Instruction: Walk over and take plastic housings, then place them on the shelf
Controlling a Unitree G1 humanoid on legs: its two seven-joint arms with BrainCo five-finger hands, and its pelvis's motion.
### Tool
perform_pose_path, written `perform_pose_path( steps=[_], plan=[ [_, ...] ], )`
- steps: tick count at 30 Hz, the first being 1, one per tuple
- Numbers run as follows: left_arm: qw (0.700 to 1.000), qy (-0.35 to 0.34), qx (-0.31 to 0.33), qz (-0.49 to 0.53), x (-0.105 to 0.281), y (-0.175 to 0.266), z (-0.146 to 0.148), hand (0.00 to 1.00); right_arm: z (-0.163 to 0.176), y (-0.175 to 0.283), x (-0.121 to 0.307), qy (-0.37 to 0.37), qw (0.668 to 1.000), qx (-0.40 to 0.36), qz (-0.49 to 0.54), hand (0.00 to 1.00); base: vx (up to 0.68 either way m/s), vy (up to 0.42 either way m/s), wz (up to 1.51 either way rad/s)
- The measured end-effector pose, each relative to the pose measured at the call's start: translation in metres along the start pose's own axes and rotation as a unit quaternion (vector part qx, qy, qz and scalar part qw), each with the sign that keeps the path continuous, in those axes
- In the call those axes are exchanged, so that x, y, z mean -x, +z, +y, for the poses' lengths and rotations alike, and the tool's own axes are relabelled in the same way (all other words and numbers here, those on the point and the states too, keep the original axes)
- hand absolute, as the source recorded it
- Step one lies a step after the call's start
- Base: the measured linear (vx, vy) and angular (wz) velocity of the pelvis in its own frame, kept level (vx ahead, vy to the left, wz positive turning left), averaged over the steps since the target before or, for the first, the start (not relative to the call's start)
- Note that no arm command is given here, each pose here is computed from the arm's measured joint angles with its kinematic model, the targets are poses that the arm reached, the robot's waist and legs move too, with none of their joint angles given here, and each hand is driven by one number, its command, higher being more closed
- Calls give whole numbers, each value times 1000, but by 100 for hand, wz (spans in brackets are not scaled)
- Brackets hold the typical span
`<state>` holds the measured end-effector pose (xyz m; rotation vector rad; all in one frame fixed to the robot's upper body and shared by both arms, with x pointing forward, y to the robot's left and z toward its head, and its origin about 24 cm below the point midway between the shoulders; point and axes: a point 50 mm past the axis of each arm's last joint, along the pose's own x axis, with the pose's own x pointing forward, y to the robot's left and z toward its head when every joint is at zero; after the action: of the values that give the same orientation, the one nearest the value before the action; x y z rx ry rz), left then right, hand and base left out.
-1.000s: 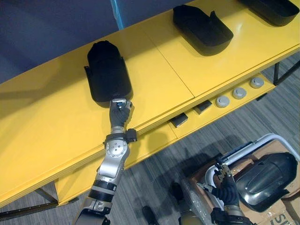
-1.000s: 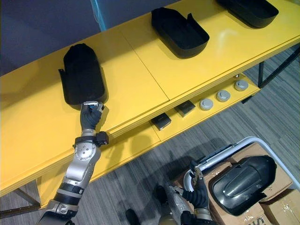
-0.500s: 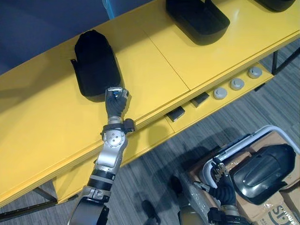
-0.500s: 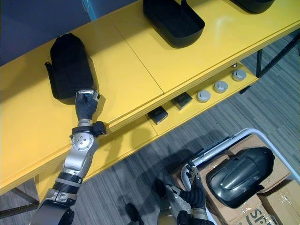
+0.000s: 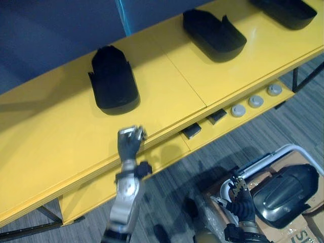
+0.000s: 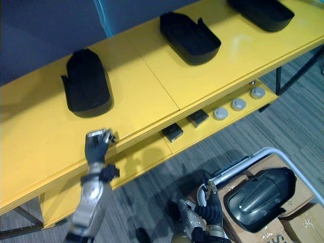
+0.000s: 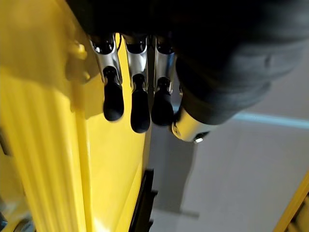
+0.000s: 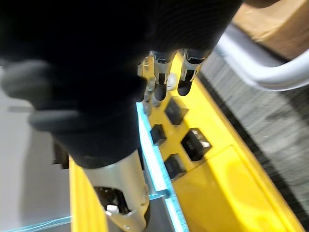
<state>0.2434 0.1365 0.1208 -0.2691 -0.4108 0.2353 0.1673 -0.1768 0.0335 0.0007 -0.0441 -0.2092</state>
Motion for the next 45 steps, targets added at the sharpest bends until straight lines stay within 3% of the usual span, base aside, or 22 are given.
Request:
perform_pose_path(
  steps=[3, 11, 20, 23, 27, 37, 41, 45],
  plan=[
    [1000, 3, 6, -18, 9, 10, 3, 0, -10, 1, -1, -12, 1000, 22, -4, 0, 32, 5, -13],
    [996, -70, -14, -47, 9, 12, -28, 0, -24, 12, 9, -67, 997, 40, -21, 0, -112, 62, -72],
    [998, -9, -65, -17, 0, -6, 3, 0, -11, 25, -13, -78, 994, 37, -68, 0, -70, -28, -160],
    [995, 34, -84, 49, 4, -34, 14, 0, -8, 31, -15, -67, 994, 38, -83, 0, 1, -340, -136],
    [990, 73, -98, 64, 7, -38, 30, 0, -1, 41, -11, -28, 993, 34, -106, 0, 62, -329, -162],
    [969, 122, -174, 122, 38, -56, 69, 0, -13, -8, -16, -18, 998, 68, -5, 0, 134, 30, -13],
    [962, 116, -190, 158, 45, -69, 81, 0, -26, -9, -49, -70, 993, 97, -9, 0, 57, 289, 53],
    [955, 119, -214, 166, 45, -71, 95, 0, -18, 11, -92, -105, 987, 111, -49, 0, -26, 236, 37]
  ],
)
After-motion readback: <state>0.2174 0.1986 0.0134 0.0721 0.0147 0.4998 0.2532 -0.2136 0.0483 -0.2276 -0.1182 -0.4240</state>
